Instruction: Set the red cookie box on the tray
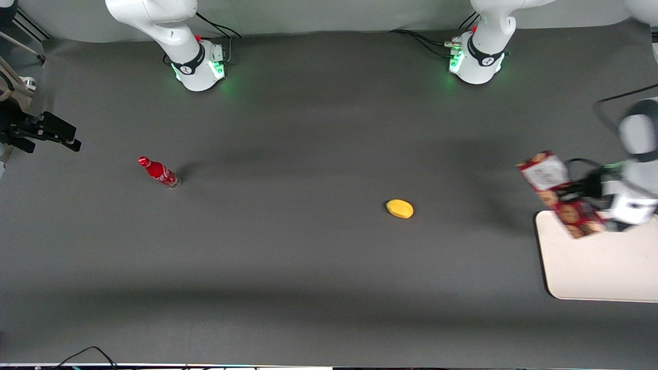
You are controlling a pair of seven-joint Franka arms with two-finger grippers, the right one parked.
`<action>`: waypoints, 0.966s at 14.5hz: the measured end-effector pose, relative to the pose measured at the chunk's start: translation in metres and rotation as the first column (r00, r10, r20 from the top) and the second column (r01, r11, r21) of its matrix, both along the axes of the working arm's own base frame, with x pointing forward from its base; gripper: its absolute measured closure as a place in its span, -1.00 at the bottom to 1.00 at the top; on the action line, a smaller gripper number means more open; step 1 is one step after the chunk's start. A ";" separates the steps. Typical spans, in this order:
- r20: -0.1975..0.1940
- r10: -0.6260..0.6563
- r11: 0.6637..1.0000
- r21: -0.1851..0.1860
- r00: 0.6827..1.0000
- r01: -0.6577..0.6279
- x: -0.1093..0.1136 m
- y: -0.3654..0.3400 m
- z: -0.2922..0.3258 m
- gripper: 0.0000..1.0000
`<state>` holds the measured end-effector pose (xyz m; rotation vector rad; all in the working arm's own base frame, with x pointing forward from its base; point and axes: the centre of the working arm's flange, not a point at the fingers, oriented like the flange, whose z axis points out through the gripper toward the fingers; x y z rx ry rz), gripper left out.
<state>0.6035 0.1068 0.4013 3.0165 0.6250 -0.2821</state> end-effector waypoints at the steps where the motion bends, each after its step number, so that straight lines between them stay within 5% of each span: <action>1: 0.021 -0.056 0.998 0.012 0.998 0.056 0.008 0.030 0.014 0.84; 5: 0.061 -0.287 0.956 0.086 0.956 0.282 0.040 0.157 -0.009 0.84; 8: 0.118 -0.440 0.888 0.203 0.890 0.412 0.069 0.215 -0.048 0.84; 10: 0.120 -0.506 0.847 0.255 0.854 0.466 0.080 0.231 -0.076 0.84; 14: 0.071 -0.561 0.808 0.263 0.825 0.527 0.074 0.265 -0.141 0.84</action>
